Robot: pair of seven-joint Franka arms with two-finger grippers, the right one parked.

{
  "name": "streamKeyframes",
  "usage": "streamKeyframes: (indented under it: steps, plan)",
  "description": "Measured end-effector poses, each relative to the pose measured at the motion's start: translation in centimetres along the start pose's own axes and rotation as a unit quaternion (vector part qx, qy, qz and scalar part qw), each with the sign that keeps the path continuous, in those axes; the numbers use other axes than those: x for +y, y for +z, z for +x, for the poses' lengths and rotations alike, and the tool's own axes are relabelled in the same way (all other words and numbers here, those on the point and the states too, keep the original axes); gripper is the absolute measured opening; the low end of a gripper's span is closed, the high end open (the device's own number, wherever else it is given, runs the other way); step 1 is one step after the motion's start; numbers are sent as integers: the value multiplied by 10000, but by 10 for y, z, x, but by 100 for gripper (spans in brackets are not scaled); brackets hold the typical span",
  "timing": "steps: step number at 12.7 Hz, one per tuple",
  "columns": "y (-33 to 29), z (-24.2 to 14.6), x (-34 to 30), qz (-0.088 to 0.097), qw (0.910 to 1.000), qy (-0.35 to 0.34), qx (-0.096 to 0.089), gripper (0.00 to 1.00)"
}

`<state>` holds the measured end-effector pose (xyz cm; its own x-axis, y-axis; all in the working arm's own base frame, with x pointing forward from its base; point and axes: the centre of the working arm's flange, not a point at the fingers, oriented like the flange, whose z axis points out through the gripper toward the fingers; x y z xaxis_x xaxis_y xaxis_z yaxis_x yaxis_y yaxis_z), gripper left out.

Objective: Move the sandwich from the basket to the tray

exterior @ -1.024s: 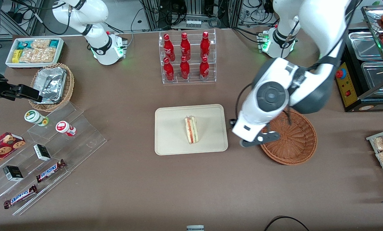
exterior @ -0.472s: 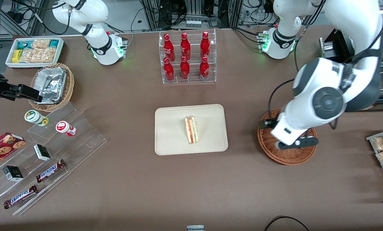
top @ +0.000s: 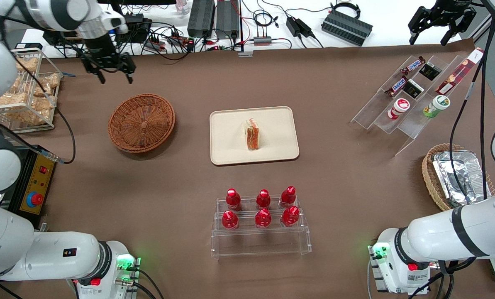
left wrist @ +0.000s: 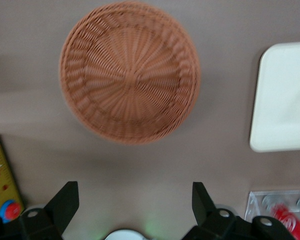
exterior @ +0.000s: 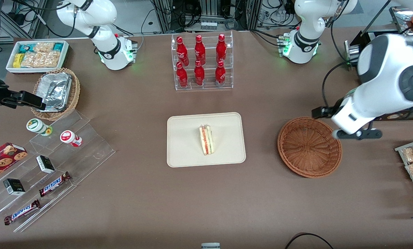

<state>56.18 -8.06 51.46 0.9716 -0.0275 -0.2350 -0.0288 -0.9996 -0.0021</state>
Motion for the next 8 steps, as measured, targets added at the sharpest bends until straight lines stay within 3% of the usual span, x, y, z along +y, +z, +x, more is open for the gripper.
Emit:
streamKeyframes:
  steps: [5,8]
  plan:
    - [-38,-48,-45,-62,9998,29,-179,100]
    - [-48,-60,-58,-98,9998,-69,-184,100]
